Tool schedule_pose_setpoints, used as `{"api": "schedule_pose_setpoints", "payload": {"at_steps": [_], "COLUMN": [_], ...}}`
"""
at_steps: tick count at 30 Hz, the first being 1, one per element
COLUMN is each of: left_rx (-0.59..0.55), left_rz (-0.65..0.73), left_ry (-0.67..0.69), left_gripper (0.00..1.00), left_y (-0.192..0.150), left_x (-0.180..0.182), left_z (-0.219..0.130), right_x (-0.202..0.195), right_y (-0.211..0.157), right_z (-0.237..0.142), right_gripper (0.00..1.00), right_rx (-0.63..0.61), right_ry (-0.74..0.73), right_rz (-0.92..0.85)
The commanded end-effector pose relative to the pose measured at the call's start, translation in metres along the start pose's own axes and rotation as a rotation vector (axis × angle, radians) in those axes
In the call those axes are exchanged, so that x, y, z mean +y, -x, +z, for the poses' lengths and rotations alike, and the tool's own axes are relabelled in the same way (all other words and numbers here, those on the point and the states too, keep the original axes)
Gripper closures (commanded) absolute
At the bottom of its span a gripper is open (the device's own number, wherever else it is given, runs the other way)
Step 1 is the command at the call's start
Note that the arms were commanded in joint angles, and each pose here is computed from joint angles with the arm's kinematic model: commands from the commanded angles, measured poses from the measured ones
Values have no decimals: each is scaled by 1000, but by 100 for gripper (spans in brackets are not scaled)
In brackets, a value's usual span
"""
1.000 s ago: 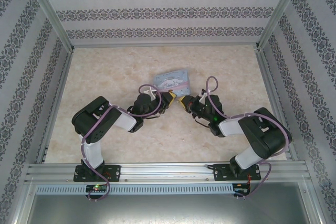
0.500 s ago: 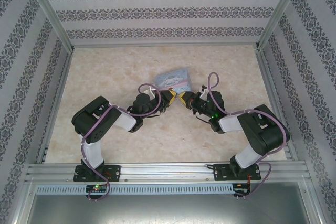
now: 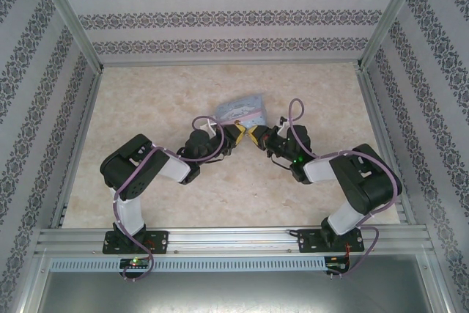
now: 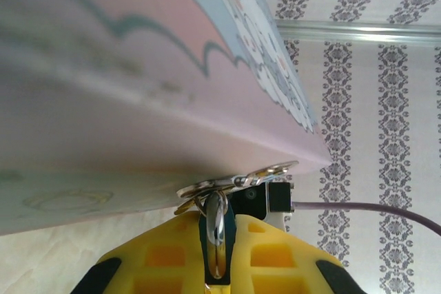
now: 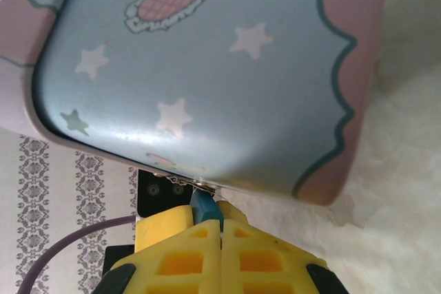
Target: Unlock the padlock with the key
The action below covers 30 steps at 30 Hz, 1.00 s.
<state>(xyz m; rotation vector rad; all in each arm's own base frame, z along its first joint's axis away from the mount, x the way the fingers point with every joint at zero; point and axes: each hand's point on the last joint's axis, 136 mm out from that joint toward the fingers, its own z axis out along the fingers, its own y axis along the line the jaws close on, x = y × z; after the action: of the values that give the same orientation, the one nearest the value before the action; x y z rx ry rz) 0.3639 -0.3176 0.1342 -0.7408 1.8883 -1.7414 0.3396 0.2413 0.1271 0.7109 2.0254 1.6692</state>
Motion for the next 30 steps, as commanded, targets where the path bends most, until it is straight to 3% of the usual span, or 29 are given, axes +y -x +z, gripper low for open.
{"api": "schedule_pose_setpoints", "payload": {"at_steps": [1, 7, 14, 16, 23, 30], "left_rx": [167, 166, 65, 31, -41, -33], "left_rz": [27, 34, 32, 42, 70, 90], "left_ry": [-58, -15, 50, 66, 128, 151], "left_gripper": [100, 100, 100, 100, 100, 100], "left_y": [-40, -43, -23, -15, 5, 6], "left_x": [-18, -1, 22, 29, 49, 52], "left_z": [10, 7, 6, 5, 2, 5], "right_x": [35, 32, 29, 25, -5, -33], "right_y": [-14, -6, 1, 3, 8, 3], "right_z": [21, 25, 22, 19, 1, -20], "right_gripper": [100, 100, 100, 95, 59, 48], "right_rx": [57, 45, 41, 37, 29, 41], "right_ry": [88, 81, 75, 67, 5, -61], "right_rz": [-42, -26, -24, -25, -20, -28]}}
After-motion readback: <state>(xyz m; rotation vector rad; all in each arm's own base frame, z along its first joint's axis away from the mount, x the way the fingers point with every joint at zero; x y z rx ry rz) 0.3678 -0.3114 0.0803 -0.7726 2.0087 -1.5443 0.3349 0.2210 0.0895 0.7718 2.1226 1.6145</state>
